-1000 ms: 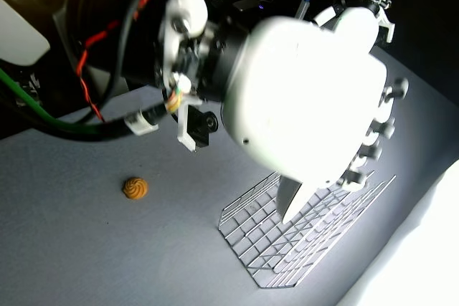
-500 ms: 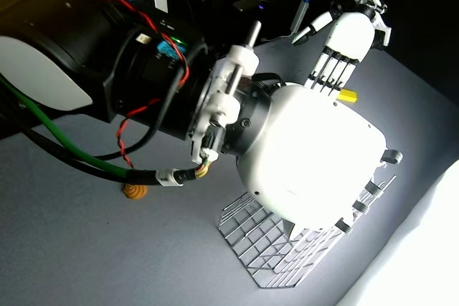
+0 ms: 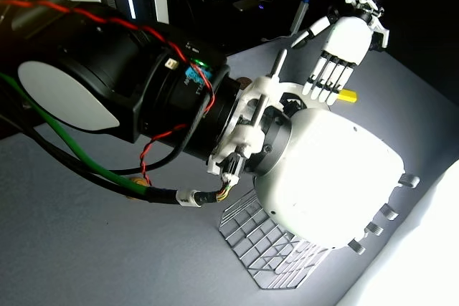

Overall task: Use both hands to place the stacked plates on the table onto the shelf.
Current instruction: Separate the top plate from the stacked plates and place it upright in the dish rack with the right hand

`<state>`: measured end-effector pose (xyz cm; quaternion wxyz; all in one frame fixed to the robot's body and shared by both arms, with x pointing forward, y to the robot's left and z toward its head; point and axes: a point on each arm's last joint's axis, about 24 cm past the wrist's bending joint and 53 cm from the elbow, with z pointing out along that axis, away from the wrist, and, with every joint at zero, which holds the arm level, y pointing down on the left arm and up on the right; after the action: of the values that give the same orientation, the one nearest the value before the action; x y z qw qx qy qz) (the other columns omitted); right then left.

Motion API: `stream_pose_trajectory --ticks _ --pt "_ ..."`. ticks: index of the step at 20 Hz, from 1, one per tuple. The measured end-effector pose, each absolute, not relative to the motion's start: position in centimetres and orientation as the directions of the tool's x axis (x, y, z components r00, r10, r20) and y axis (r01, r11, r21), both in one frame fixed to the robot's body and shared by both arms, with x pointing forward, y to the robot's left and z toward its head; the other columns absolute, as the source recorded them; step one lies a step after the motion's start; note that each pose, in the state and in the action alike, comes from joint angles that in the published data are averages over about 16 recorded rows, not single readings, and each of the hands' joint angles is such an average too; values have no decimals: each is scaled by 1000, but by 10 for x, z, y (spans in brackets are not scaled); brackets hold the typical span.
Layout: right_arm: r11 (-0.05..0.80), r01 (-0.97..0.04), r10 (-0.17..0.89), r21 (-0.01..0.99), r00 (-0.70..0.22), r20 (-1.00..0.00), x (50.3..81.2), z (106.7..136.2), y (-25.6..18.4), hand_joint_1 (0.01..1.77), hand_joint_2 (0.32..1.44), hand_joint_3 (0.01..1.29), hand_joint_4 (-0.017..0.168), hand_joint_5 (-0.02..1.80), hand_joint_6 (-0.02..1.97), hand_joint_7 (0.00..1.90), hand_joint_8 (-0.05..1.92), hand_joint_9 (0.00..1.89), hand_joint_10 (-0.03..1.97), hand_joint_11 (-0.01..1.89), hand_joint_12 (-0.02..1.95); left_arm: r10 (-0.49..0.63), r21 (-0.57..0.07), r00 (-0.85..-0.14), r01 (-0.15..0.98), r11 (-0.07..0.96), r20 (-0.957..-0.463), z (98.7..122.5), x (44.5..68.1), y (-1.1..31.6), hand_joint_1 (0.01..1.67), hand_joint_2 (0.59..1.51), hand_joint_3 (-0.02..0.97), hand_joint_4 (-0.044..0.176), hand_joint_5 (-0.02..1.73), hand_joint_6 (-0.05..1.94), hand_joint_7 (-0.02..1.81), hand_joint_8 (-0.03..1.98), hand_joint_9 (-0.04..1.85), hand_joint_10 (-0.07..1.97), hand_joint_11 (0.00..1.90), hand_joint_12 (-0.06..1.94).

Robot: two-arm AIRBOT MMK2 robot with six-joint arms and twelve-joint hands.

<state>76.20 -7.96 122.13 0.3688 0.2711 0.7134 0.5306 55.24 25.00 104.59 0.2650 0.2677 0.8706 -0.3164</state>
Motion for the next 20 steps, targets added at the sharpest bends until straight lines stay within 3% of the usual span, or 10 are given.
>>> stream_pose_trajectory --ticks 20 --pt "313 58 798 948 -557 -229 770 1176 -101 1319 1056 16 -9 840 1007 980 954 929 1093 707 1200 303 -366 -715 617 697 -630 1037 562 264 13 1107 19 2 77 8 37 -3 19 18 21 8"
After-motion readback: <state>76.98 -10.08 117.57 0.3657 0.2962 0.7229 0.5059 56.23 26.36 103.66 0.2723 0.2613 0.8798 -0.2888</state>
